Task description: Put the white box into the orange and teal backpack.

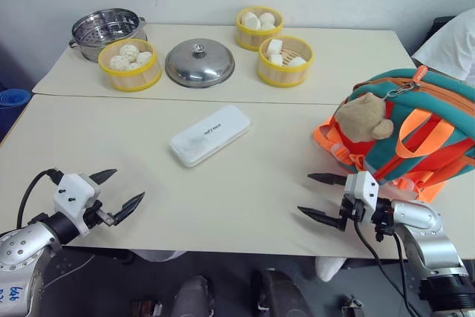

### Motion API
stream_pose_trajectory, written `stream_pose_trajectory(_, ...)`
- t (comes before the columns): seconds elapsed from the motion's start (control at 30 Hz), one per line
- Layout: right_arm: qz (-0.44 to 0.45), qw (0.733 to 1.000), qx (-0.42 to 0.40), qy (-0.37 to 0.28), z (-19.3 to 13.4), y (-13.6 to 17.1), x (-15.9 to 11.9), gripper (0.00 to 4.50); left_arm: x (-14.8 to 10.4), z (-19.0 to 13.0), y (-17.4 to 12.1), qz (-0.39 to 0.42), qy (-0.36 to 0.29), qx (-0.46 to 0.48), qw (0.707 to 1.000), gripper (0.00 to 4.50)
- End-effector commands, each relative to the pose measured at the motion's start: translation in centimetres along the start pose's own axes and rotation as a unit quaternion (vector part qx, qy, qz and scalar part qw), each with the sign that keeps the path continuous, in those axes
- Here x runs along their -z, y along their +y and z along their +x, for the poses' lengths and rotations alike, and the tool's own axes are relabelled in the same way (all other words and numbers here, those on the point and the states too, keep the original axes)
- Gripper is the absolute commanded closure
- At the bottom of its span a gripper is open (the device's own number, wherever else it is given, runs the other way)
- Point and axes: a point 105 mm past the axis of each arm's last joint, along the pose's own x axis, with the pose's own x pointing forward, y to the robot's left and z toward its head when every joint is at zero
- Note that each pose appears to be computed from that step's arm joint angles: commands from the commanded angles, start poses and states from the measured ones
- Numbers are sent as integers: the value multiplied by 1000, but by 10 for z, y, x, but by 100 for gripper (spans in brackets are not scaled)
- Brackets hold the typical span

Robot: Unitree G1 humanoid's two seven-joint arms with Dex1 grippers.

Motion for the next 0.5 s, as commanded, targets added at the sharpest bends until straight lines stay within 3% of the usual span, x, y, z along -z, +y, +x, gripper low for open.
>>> stream_pose_trajectory(0.03,-12,1000,-4,-10,4,2,-4,4,-8,-1,4,24,-5,-3,1000,0)
stream_pose_trajectory(0.1,-9,1000,2,-22,9,-3,-11,4,-15,1,7,1,-31,-10,999,0)
stream_pose_trajectory(0.23,53,995,-29,-77,36,-3,-59,4,-21,3,12,-29,-33,-20,999,0)
stream_pose_trajectory(0.3,30,997,-47,-58,56,-1,-78,43,-23,6,22,-49,-24,-63,996,40)
stream_pose_trajectory(0.37,20,999,-14,-47,76,-12,-92,90,-25,10,28,-70,-25,-103,992,84)
stream_pose_trajectory(0.5,8,994,110,-25,122,-52,-102,223,-20,26,31,-149,-26,-193,970,204)
